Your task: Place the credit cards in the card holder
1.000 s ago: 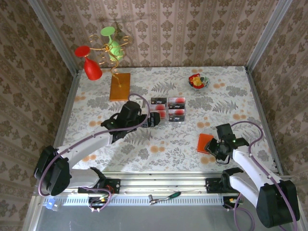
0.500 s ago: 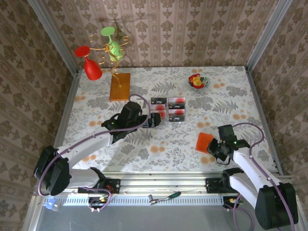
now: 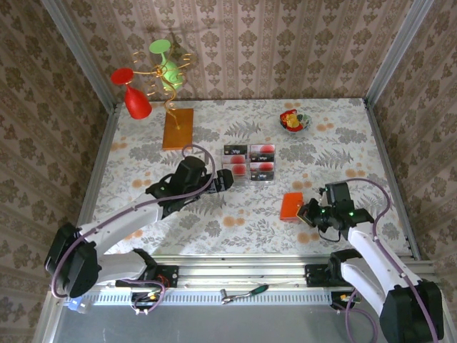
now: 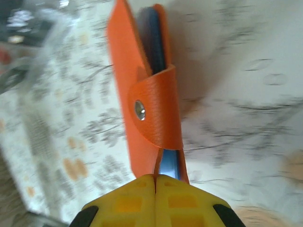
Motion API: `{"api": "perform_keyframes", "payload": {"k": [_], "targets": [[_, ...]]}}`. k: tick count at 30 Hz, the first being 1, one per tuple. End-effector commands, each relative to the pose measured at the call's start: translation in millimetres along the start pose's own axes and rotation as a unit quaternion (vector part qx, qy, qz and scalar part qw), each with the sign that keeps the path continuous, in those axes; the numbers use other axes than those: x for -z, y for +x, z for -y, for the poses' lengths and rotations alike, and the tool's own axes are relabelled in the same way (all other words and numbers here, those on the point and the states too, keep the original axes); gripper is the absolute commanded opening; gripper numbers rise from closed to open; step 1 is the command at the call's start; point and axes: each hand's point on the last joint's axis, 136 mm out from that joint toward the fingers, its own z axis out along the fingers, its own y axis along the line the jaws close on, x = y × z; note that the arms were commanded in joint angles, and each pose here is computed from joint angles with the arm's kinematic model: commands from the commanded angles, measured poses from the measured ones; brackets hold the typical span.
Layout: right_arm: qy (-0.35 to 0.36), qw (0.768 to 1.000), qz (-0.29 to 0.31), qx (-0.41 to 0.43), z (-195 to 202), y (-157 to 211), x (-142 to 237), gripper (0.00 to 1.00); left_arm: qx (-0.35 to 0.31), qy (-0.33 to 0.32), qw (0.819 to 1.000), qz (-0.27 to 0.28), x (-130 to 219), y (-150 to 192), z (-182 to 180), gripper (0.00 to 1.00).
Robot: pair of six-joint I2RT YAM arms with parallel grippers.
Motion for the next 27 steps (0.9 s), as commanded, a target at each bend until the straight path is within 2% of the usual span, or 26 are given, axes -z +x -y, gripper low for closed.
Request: {"api": "perform_keyframes", "payload": {"k": [1, 7, 12, 16, 27], "targets": [[-0.116, 0.992, -0.011, 0.040, -75.4, -0.2, 14.7, 0.00, 0.012, 0.026, 1.000, 0.001, 5.0, -3.3, 9.2, 1.00], [-0.179, 0.980, -0.033, 0.086, -146.2, 18.8, 14.8, 0.00, 0.016, 0.077, 0.997, -0.021, -2.1, 0.3, 27.8, 1.00], [-0.225, 0.968, -0.042, 0.104, -190.5, 29.1, 15.7, 0.00, 0.060, 0.110, 0.992, -0.007, -2.2, -7.5, 31.5, 1.00], [-0.254, 0.961, -0.046, 0.104, -216.1, 33.2, 16.7, 0.00, 0.093, 0.139, 0.986, 0.004, -2.9, -14.0, 36.4, 1.00], [-0.289, 0.948, -0.055, 0.119, -261.6, 48.0, 15.0, 0.00, 0.117, 0.172, 0.978, 0.011, -8.3, -23.8, 50.5, 1.00]]}}
